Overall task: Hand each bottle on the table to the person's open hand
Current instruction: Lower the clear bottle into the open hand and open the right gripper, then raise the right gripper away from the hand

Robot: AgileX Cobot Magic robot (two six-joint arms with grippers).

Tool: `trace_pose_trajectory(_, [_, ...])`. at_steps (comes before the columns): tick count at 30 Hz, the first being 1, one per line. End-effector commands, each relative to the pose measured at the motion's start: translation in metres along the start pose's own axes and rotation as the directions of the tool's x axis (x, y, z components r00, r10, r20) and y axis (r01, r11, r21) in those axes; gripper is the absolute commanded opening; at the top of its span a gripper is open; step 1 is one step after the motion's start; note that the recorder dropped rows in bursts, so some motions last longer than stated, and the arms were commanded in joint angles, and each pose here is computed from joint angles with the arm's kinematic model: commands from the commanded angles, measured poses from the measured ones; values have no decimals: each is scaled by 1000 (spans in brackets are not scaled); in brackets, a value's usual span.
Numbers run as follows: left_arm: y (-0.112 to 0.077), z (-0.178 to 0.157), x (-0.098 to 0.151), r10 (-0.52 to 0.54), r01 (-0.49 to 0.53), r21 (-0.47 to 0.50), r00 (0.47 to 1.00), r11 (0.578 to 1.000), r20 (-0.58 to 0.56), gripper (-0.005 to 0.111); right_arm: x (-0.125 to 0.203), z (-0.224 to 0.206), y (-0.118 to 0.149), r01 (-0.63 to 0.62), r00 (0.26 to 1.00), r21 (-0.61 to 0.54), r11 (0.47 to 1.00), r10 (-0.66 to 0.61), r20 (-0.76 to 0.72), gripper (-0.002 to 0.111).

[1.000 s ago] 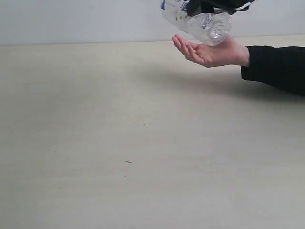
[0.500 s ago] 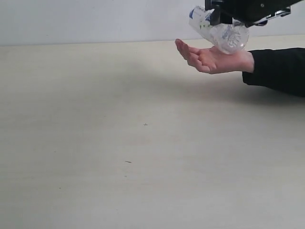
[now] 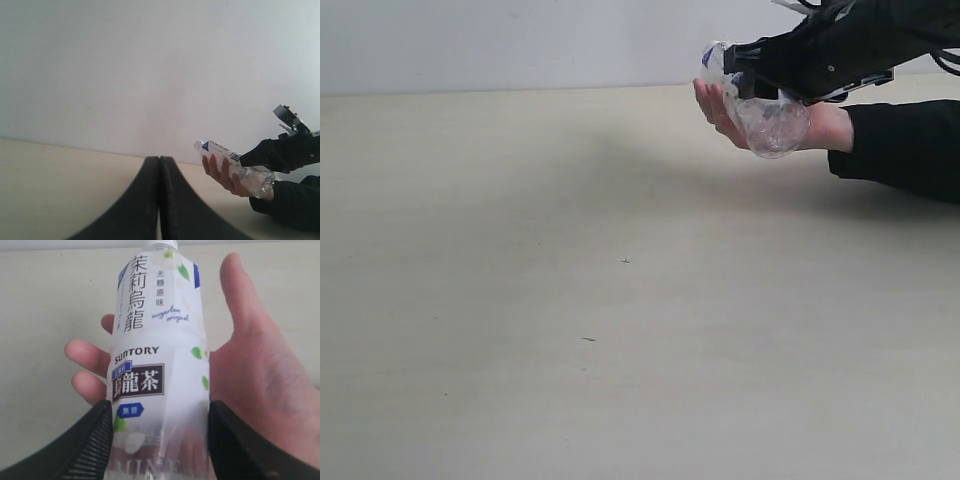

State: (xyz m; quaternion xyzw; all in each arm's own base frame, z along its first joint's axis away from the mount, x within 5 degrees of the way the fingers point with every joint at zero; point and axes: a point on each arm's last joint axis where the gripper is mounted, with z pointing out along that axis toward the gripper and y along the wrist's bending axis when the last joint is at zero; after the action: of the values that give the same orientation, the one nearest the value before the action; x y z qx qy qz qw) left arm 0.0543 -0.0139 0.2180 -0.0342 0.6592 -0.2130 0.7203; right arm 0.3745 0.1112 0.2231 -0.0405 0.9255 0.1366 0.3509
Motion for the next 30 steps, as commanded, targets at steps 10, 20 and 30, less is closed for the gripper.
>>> trace_pose_trajectory(10, [1,0,1,-2,2,-3,1000,1000,2,0,4,8,-1,-4,1000,3,1000,4,-25,56])
trace_pose_trajectory(20, [1,0,1,-2,2,-3,1000,1000,2,0,-2,-4,2,22,1000,-1,1000,-22,5,105])
trace_pose_trajectory(30, [1,0,1,-2,2,-3,1000,1000,2,0,-26,-97,18,75,987,-42,996,-68,143,104])
